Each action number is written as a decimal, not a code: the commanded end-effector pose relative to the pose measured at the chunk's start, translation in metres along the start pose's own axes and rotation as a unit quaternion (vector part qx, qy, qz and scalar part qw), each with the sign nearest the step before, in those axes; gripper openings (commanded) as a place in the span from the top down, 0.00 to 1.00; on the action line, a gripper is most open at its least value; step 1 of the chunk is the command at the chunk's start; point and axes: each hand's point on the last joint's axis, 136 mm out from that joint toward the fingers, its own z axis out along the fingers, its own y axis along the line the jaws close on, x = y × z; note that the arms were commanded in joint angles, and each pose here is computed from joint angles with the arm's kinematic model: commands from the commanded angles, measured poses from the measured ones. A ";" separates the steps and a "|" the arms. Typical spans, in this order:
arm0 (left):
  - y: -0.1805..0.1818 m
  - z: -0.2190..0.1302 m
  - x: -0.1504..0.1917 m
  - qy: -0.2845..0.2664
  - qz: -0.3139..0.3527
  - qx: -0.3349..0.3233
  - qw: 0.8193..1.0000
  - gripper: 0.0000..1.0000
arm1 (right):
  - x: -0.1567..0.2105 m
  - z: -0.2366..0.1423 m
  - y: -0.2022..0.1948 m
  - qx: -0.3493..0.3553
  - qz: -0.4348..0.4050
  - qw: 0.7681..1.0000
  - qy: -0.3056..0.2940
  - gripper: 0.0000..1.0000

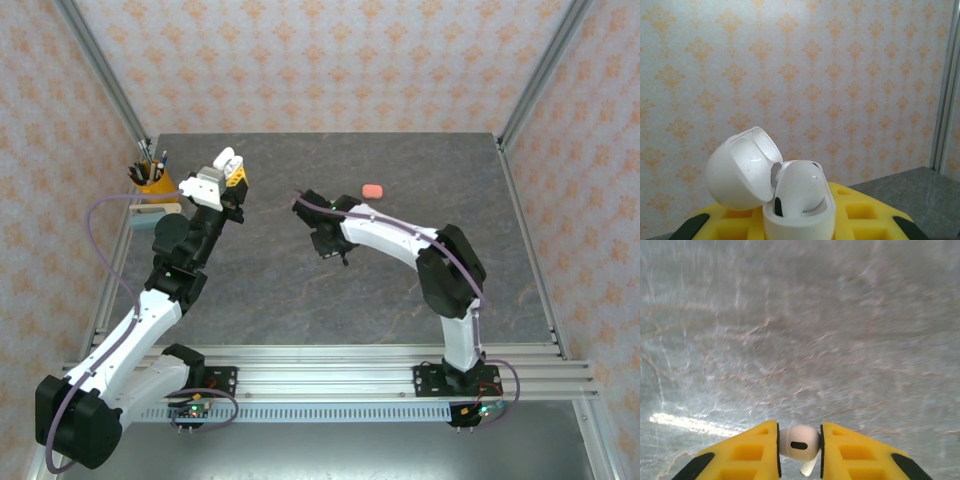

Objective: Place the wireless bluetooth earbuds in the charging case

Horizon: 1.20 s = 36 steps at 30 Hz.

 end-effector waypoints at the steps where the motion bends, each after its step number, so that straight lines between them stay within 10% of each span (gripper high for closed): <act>1: -0.001 0.000 -0.018 -0.020 -0.001 0.009 1.000 1.00 | -0.044 -0.050 -0.021 0.010 0.041 0.995 -0.089 0.77; 20: -0.048 0.020 -0.024 -0.012 -0.033 0.134 0.990 1.00 | -0.190 -0.309 -0.051 -0.086 0.055 0.903 -0.418 0.75; 36: -0.094 0.055 -0.044 -0.043 -0.049 0.187 0.980 1.00 | -0.193 -0.372 -0.020 -0.211 -0.004 0.843 -0.494 0.74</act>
